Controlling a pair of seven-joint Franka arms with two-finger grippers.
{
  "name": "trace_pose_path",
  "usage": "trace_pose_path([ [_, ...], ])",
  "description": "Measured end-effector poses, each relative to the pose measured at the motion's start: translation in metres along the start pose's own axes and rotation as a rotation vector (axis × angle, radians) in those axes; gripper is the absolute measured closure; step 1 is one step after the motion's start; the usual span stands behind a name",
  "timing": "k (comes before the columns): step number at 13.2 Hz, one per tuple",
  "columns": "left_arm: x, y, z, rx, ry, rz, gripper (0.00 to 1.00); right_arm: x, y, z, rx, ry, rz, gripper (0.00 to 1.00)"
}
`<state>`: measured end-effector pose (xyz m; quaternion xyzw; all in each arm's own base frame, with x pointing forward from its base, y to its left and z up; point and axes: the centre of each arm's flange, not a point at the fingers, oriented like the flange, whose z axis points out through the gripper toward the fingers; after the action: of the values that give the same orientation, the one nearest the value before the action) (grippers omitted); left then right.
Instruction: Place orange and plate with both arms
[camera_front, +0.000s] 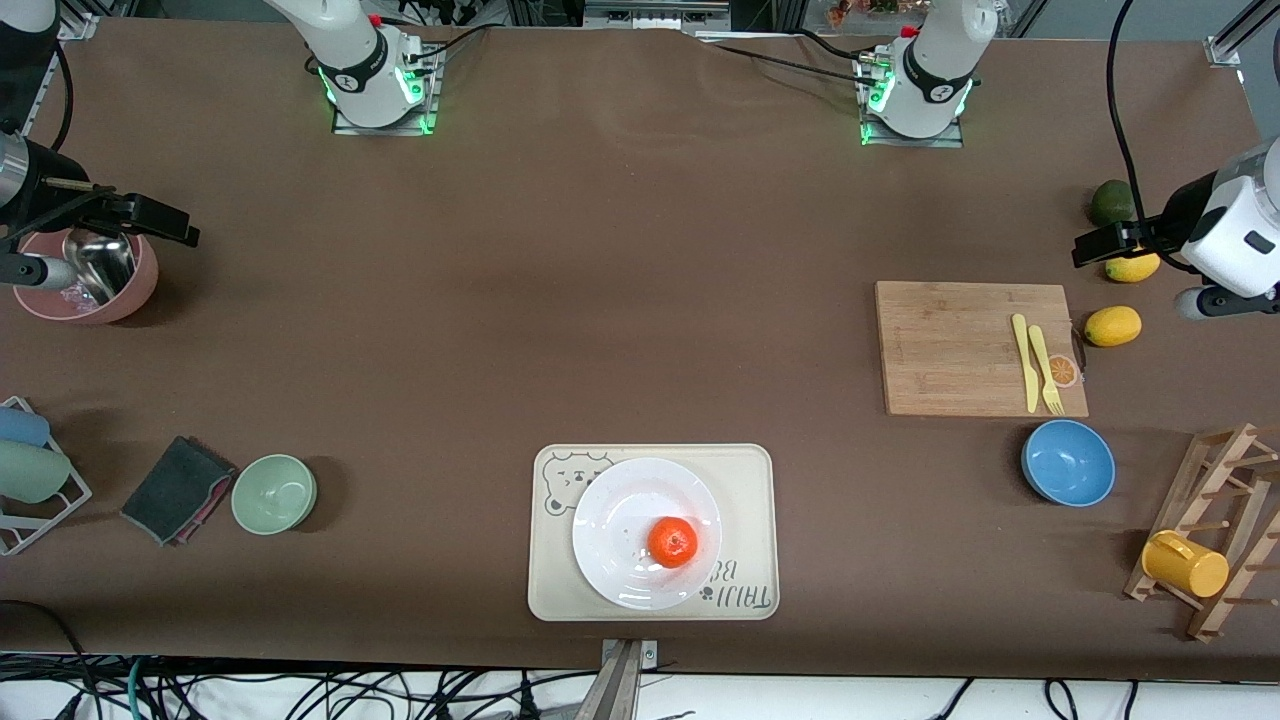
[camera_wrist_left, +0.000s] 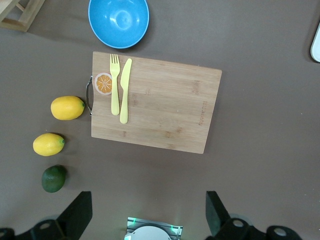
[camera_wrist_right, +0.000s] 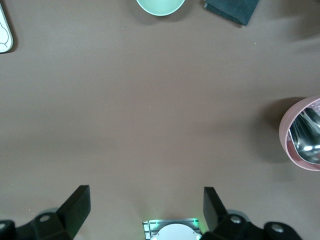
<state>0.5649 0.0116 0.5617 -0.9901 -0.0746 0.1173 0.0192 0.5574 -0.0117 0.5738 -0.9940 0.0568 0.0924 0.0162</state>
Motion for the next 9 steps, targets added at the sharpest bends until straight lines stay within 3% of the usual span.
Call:
trace_pose_path([
  [9, 0.003, -0.017, -0.002, -0.006, 0.005, -0.03, 0.0, 0.001, 0.003, 0.0, 0.001, 0.0, 0.006, 0.0],
])
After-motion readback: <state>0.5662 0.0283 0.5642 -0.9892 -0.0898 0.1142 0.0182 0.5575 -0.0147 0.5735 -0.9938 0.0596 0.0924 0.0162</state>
